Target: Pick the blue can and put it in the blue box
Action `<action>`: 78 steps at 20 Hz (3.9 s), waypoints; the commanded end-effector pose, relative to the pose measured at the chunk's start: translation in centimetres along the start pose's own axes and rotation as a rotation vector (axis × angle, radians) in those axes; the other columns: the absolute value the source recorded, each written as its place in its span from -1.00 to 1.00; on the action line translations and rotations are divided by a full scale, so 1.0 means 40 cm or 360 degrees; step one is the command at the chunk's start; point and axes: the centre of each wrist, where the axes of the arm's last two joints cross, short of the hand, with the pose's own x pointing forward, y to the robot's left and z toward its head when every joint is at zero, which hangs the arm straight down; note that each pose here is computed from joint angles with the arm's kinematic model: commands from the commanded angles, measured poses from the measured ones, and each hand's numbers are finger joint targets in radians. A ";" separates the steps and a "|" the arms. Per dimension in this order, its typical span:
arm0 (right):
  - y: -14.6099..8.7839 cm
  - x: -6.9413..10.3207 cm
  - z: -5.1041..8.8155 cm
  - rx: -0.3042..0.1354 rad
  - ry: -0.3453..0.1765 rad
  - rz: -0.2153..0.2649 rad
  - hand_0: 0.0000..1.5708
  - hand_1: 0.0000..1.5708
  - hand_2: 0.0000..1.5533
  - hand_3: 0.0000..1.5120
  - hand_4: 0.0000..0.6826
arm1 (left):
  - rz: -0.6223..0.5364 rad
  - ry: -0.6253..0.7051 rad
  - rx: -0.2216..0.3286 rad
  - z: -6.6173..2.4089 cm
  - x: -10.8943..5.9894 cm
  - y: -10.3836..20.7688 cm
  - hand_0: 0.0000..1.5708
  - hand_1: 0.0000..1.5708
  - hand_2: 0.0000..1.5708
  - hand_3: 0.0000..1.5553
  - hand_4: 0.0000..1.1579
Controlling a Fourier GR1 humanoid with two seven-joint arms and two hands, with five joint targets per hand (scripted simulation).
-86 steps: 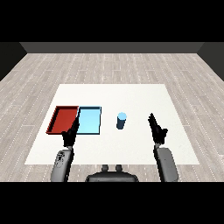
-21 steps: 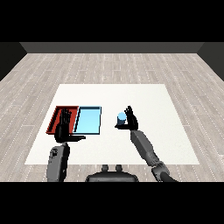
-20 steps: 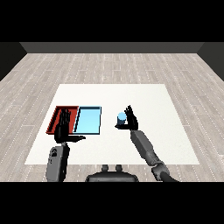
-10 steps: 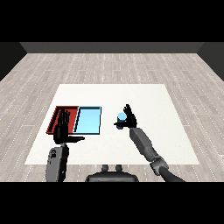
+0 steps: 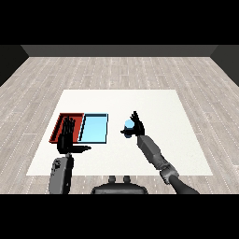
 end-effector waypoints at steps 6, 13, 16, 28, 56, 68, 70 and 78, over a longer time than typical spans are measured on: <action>0.017 -0.013 -0.015 -0.0312 -0.0038 0.0403 0.90 0.90 0.91 0.90 0.86 | -0.0014 -0.0004 -0.0011 0.041 0.003 0.032 -1.00 -1.00 -1.00 -1.00 -1.00; 0.029 0.008 -0.033 -0.0320 0.0020 0.0433 0.91 0.91 0.90 0.89 0.85 | 0.0011 -0.0010 0.0012 0.017 -0.011 -0.031 -1.00 -1.00 -1.00 -1.00 -1.00; 0.097 0.047 -0.035 -0.0265 -0.0088 0.0453 0.89 0.89 0.88 0.86 0.89 | -0.0034 0.0066 -0.0062 0.013 0.010 -0.026 -1.00 -1.00 -1.00 -1.00 -1.00; 0.098 0.212 -0.074 -0.0114 -0.0371 0.0670 0.83 0.83 0.86 0.86 0.81 | 0.0029 0.0267 -0.0299 0.020 -0.063 -0.136 -1.00 -1.00 -1.00 -1.00 -1.00; 0.144 0.262 0.094 0.0030 -0.0417 0.0786 0.89 0.89 0.89 0.85 0.77 | 0.0137 0.0523 -0.0411 -0.009 -0.144 -0.351 -1.00 -1.00 -1.00 -1.00 -1.00; 0.179 0.293 0.086 0.0092 -0.0447 0.0735 0.89 0.89 0.89 0.85 0.81 | 0.0224 0.0576 -0.0378 -0.001 -0.169 -0.366 -1.00 -1.00 -1.00 -1.00 -1.00; 0.163 0.288 0.089 0.0096 -0.0443 0.0713 0.89 0.89 0.88 0.84 0.79 | 0.0195 0.0572 -0.0393 -0.008 -0.155 -0.433 -1.00 -1.00 -1.00 -1.00 -1.00; 0.235 0.319 0.099 0.0166 -0.0459 0.0774 0.90 0.90 0.89 0.85 0.79 | 0.0226 0.0611 -0.0400 -0.015 -0.201 -0.410 -1.00 -1.00 -1.00 -1.00 -1.00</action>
